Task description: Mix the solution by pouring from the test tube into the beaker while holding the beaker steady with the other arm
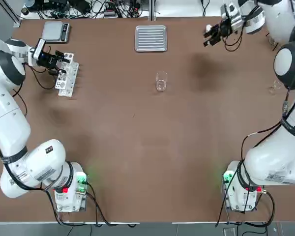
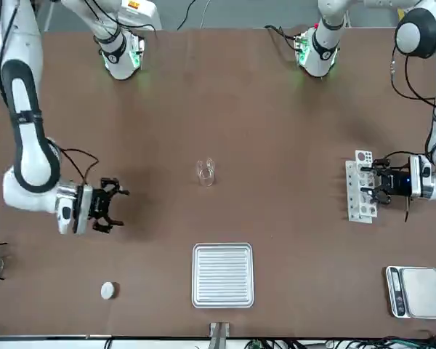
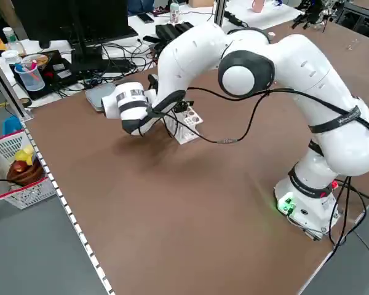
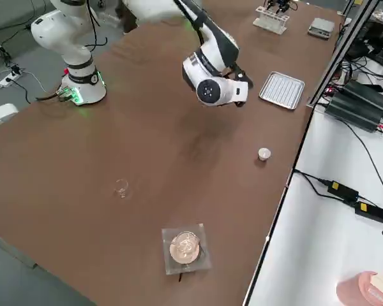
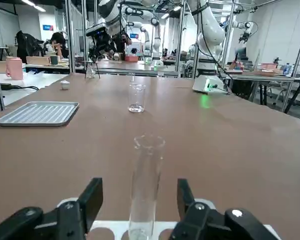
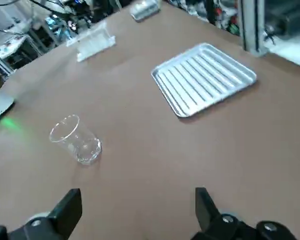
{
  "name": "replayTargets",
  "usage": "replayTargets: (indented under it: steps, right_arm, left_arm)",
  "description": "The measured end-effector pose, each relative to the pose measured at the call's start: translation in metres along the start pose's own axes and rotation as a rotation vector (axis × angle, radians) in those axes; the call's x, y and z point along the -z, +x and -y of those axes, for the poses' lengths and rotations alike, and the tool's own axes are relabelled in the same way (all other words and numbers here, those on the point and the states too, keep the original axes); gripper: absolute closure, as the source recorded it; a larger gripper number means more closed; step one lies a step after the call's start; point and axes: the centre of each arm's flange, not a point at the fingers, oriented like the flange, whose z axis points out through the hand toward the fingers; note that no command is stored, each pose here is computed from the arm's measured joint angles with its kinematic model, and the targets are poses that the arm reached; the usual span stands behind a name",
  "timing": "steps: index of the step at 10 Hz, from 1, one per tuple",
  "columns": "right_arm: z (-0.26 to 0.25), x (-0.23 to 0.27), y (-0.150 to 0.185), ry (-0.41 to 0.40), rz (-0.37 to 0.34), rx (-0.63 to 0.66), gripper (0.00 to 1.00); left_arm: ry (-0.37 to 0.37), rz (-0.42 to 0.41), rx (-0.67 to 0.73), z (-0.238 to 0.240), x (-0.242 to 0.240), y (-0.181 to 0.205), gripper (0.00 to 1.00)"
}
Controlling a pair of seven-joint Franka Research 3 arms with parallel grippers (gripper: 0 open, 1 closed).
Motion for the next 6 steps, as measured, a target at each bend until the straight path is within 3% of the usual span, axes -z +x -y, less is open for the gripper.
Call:
replayTargets:
  steps: [2,3,6]
  right_arm:
    - [0.005,-0.045,-0.030,0.021,-0.113,0.061,0.00]
    - [0.011,-0.067,-0.045,0.029,-0.149,0.087,0.00]
    - [0.036,-0.117,-0.073,0.036,-0.143,0.180,0.00]
  left_arm:
    - [0.007,-0.003,-0.002,0.000,0.002,0.001,0.27]
    - [0.014,-0.004,-0.001,-0.003,0.006,0.000,0.29]
    - [0.025,-0.016,0.002,-0.010,0.015,-0.001,0.46]
